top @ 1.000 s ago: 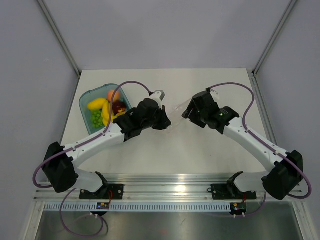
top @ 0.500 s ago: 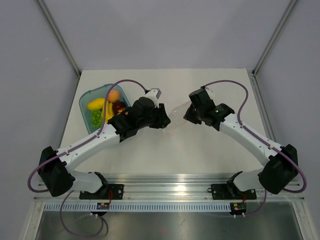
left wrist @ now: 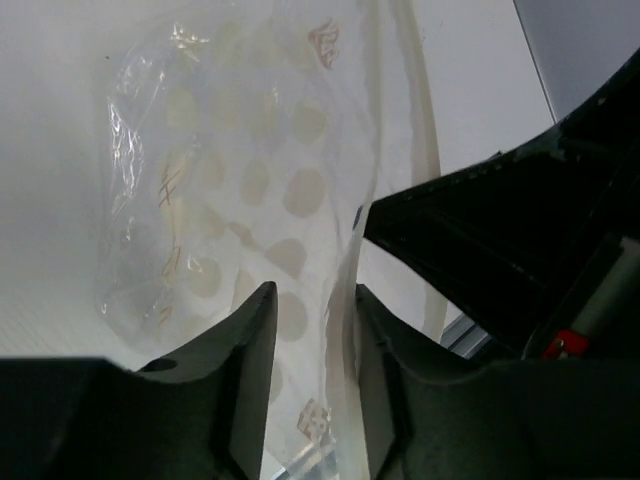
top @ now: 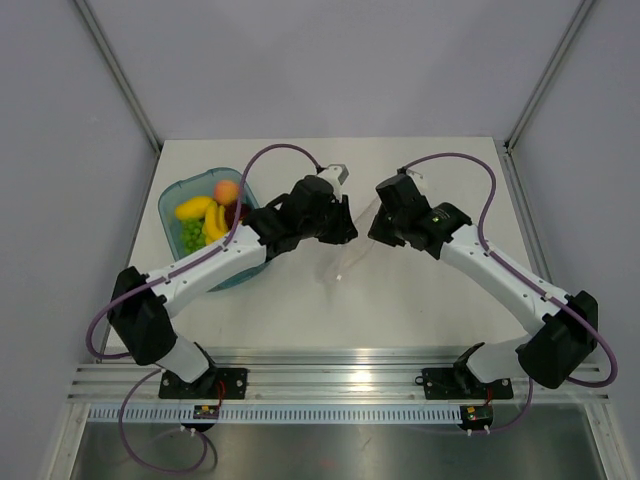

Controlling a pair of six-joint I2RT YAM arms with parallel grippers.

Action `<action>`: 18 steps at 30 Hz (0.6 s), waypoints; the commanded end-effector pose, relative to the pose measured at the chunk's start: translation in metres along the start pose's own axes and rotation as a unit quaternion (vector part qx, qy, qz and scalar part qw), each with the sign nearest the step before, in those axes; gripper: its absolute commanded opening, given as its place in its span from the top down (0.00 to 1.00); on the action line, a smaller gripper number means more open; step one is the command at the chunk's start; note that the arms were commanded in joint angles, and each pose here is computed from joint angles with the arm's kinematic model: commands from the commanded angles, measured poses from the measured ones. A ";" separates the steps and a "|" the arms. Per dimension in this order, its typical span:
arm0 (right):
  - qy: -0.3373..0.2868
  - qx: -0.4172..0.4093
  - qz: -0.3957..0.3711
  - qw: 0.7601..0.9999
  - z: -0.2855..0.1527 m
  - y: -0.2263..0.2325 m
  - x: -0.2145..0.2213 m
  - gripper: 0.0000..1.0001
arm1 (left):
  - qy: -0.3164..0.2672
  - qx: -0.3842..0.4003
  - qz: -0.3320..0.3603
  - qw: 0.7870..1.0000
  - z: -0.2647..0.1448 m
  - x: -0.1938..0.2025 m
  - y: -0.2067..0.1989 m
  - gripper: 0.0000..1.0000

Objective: Place the food in the zip-top bag and seal the zipper
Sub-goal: Adjust the zipper food storage bag at the center of the board.

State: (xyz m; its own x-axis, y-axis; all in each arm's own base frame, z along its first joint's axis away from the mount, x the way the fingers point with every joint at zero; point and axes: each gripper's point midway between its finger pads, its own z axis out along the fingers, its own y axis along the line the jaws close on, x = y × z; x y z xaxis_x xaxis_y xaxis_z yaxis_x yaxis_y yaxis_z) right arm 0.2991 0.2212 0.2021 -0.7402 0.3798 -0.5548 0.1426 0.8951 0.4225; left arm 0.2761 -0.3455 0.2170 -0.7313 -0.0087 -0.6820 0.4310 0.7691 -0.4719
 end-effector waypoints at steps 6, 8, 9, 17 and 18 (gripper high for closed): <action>-0.006 0.110 -0.083 0.990 -0.008 -0.049 -0.008 1.00 | 0.013 -0.021 0.001 1.000 0.009 -0.022 -0.009 1.00; -0.019 0.144 -0.103 0.984 -0.014 -0.062 -0.027 1.00 | 0.006 -0.013 0.004 1.000 0.007 -0.027 -0.013 1.00; -0.028 0.173 -0.116 0.978 -0.019 -0.072 -0.036 1.00 | 0.003 -0.011 0.007 1.000 0.005 -0.030 -0.015 1.00; -0.104 0.097 -0.168 0.975 -0.092 -0.006 -0.118 1.00 | -0.033 0.014 -0.023 0.999 -0.016 -0.069 -0.022 1.00; -0.081 0.093 -0.179 0.976 -0.085 -0.003 -0.111 1.00 | -0.040 0.016 -0.030 0.999 -0.015 -0.073 -0.016 1.00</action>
State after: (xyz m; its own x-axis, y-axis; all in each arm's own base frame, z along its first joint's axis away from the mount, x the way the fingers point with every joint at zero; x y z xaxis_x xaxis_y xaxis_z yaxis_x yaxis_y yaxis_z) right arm 0.3320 0.1612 0.3085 -0.6360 0.1584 -0.7552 0.0924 0.9873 0.1293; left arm 0.3076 -0.3571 0.2699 -0.7175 -0.0541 -0.6944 0.4148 0.7677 -0.4884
